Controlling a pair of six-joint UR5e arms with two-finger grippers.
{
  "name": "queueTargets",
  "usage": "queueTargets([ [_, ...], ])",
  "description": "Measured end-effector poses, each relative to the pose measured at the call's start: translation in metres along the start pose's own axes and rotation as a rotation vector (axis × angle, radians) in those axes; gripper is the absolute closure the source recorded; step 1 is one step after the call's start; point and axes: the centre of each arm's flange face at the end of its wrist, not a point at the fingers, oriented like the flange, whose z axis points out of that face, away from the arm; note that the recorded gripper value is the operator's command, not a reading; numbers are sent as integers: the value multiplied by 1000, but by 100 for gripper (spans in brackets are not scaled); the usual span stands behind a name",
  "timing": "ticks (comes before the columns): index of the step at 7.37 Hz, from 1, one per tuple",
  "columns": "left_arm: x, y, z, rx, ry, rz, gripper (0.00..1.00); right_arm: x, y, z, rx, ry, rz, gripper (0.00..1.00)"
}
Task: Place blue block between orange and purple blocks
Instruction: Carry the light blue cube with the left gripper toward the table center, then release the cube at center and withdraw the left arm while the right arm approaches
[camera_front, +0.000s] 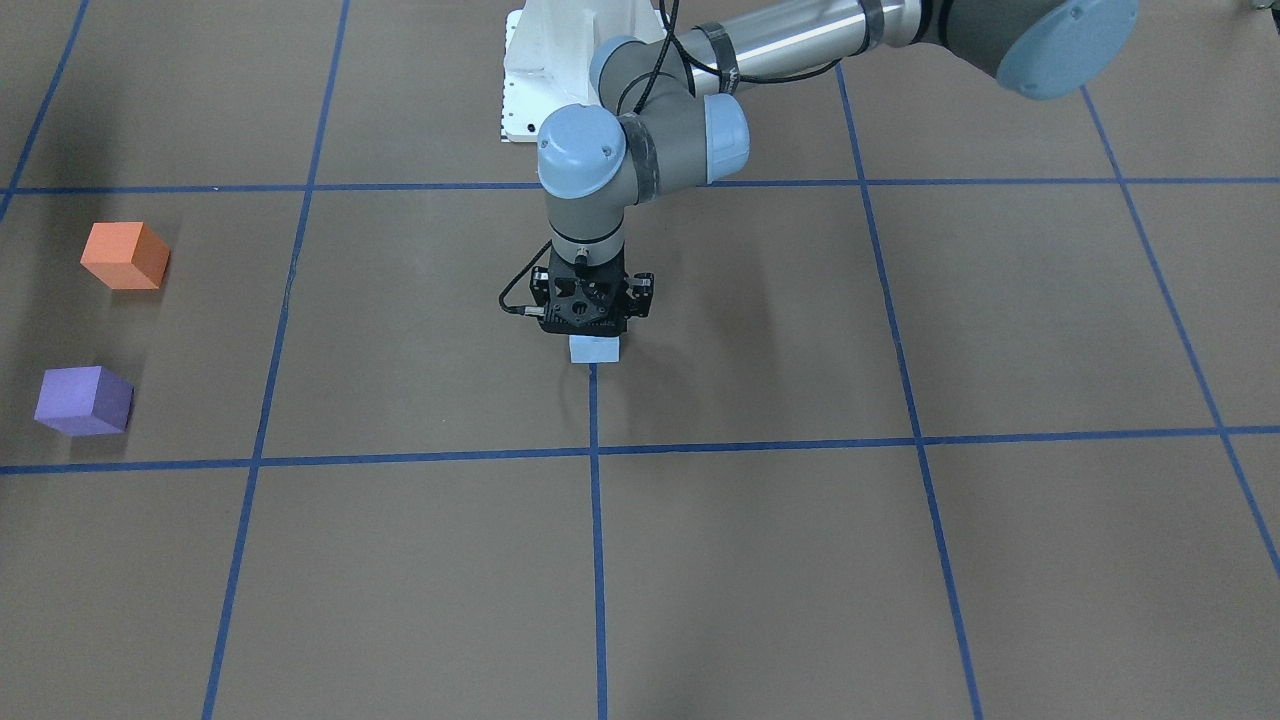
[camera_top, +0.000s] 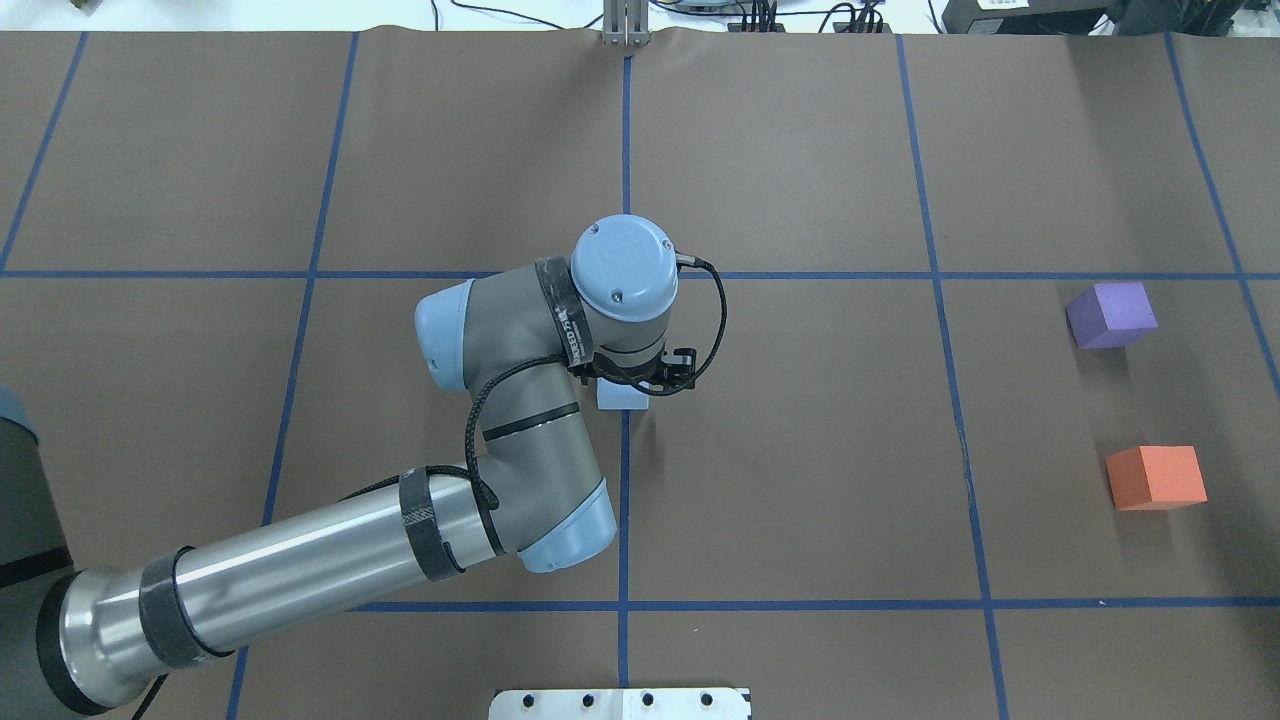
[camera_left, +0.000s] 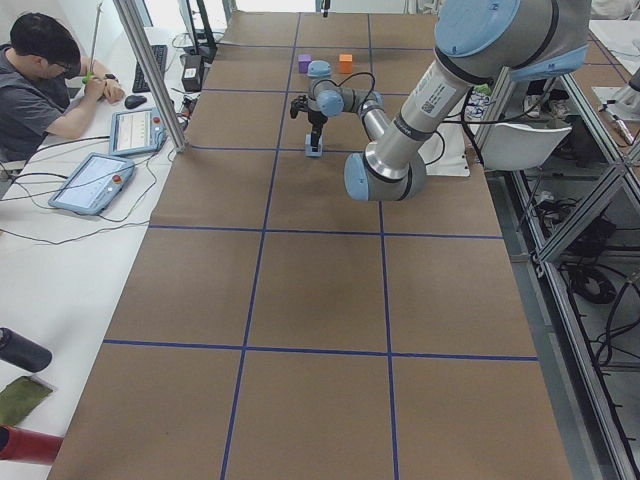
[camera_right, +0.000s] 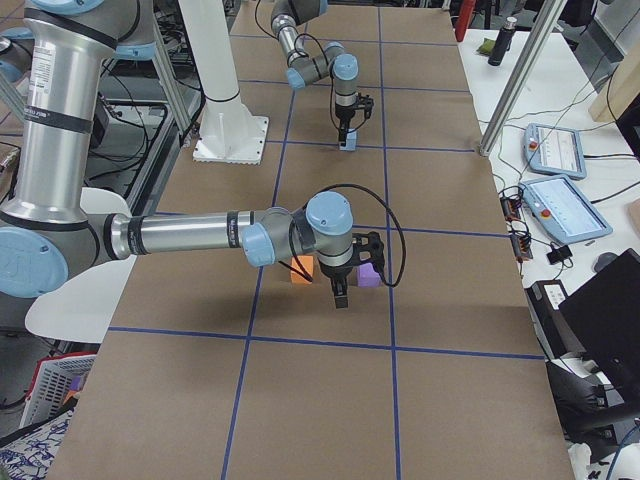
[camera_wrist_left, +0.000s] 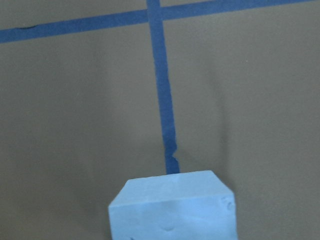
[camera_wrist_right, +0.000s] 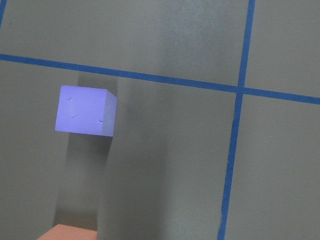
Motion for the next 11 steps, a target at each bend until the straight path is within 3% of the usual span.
queueTargets([
  [2,-27,-29,-64,-30,41,-44,0,-2,-1,-2,5,-2,-5,0],
  [4,-92,-35,-123,-45,58,-10,0,-15,-5,-7,40,-64,-32,0],
  [7,-299,-26,-164,-14,-45,137,0,-88,-29,-11,61,-159,10,0],
  [8,-376,-30,-175,-30,-60,195,0,-132,-46,-10,56,-190,36,0],
  [11,-594,-20,-205,-76,-43,301,0,-279,-86,16,26,-243,115,0],
])
